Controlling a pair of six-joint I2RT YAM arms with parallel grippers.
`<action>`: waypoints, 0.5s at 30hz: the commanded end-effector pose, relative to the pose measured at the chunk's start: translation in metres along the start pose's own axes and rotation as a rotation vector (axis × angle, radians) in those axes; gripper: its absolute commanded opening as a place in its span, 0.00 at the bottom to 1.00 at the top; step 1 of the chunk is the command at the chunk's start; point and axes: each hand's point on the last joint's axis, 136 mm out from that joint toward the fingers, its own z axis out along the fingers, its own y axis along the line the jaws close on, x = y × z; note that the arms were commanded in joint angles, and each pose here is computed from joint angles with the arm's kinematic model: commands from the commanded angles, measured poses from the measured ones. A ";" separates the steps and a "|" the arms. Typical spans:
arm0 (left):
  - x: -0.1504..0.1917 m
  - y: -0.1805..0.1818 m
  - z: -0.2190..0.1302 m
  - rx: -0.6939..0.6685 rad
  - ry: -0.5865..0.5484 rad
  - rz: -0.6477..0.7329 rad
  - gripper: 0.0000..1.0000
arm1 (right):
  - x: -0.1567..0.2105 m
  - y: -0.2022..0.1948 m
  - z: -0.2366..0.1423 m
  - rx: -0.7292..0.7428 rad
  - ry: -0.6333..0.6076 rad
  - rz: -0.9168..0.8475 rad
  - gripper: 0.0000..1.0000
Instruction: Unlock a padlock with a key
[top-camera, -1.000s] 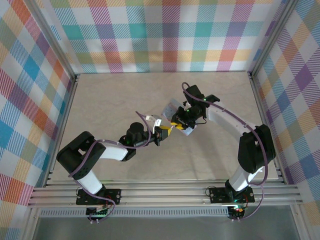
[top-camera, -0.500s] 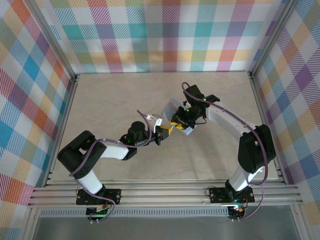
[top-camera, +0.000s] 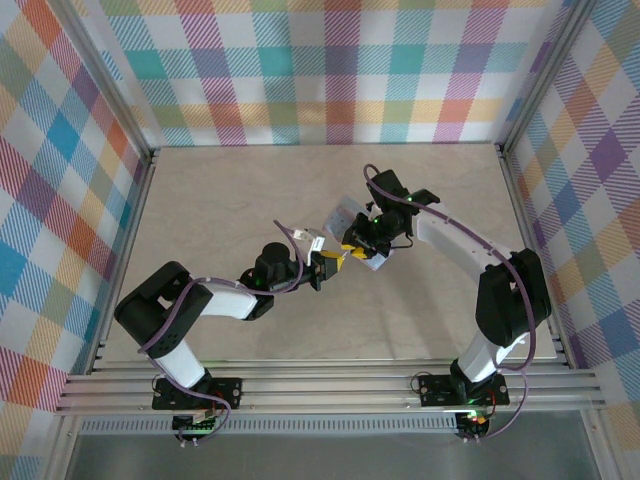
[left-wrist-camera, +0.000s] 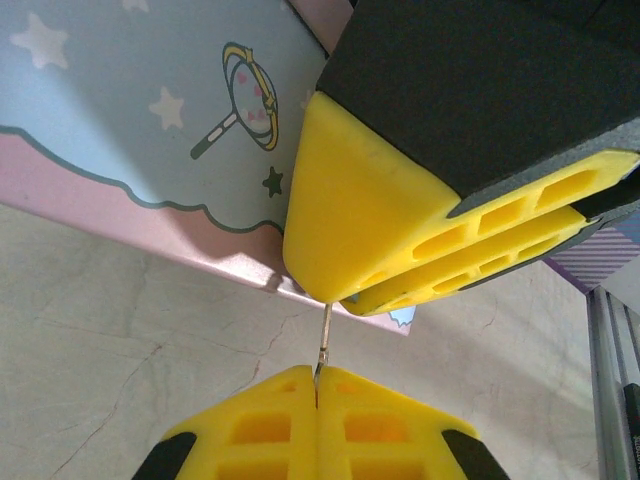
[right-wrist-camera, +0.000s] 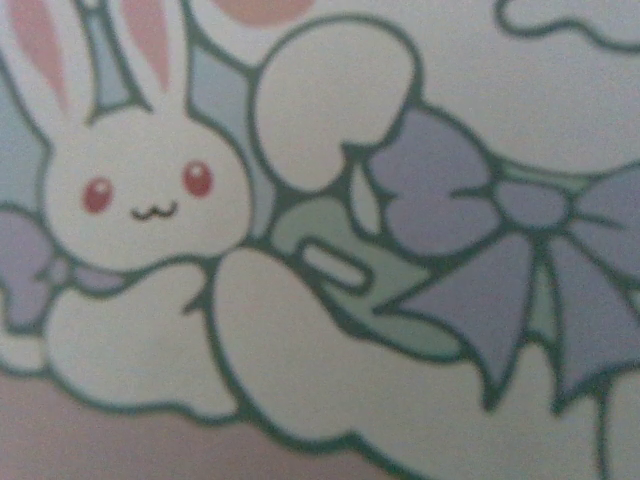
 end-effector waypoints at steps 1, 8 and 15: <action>-0.028 -0.016 -0.005 0.052 -0.094 0.046 0.00 | 0.002 0.013 -0.005 -0.028 0.005 -0.034 0.00; -0.029 -0.017 -0.007 0.054 -0.100 0.049 0.00 | 0.002 0.015 -0.005 -0.026 0.011 -0.036 0.00; -0.030 -0.016 -0.007 0.051 -0.106 0.053 0.00 | 0.002 0.018 -0.006 -0.026 0.022 -0.040 0.00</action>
